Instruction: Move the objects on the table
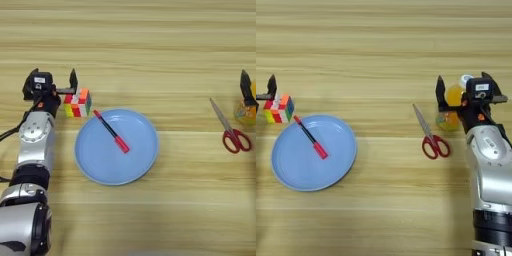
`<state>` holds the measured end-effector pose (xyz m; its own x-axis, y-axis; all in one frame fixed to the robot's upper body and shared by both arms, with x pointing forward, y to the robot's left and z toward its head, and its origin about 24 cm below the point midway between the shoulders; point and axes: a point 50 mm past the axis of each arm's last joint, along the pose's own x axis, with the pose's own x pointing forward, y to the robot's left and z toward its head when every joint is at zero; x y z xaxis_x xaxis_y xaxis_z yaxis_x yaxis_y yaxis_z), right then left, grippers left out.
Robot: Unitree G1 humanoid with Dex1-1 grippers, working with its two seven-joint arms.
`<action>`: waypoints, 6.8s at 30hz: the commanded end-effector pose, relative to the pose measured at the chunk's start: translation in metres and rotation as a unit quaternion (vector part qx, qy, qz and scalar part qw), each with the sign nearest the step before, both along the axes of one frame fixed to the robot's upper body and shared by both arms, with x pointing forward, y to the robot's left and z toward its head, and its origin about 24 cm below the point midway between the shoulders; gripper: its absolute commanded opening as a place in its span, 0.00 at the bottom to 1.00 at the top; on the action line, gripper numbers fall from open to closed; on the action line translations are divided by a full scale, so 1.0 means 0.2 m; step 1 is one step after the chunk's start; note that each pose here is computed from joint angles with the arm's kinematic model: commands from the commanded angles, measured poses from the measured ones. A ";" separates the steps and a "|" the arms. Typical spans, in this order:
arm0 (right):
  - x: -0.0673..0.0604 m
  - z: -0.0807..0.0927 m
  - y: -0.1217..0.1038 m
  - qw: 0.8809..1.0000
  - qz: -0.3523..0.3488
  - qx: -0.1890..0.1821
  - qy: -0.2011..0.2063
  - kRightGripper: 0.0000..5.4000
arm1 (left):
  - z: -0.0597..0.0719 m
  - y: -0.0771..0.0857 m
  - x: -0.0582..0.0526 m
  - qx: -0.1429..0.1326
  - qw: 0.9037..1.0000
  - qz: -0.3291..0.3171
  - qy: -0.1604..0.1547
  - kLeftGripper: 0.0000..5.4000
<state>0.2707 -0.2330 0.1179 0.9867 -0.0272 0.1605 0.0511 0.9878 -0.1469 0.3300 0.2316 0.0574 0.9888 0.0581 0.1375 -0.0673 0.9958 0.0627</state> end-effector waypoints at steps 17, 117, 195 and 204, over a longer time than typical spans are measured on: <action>-0.20 -0.23 0.04 0.983 0.069 0.009 0.172 1.00 | 0.01 -0.01 0.01 0.003 1.000 0.001 0.004 1.00; -0.02 -0.48 0.50 0.944 0.229 0.020 0.237 0.60 | 0.01 -0.02 0.01 0.001 1.000 0.001 0.000 1.00; -0.07 -0.50 1.14 0.849 0.452 -0.053 0.268 0.76 | 0.02 -0.06 -0.01 -0.001 1.000 0.001 -0.003 1.00; -0.06 -0.51 1.14 0.850 0.448 -0.046 0.273 0.56 | 0.02 -0.06 -0.01 -0.001 1.000 0.001 -0.003 1.00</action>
<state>0.2590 -0.0005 0.0249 0.5376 0.7818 -0.3159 -0.8229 0.5682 0.0056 0.3285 0.2202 0.0609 0.9863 0.0627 0.1526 -0.0708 0.9963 0.0483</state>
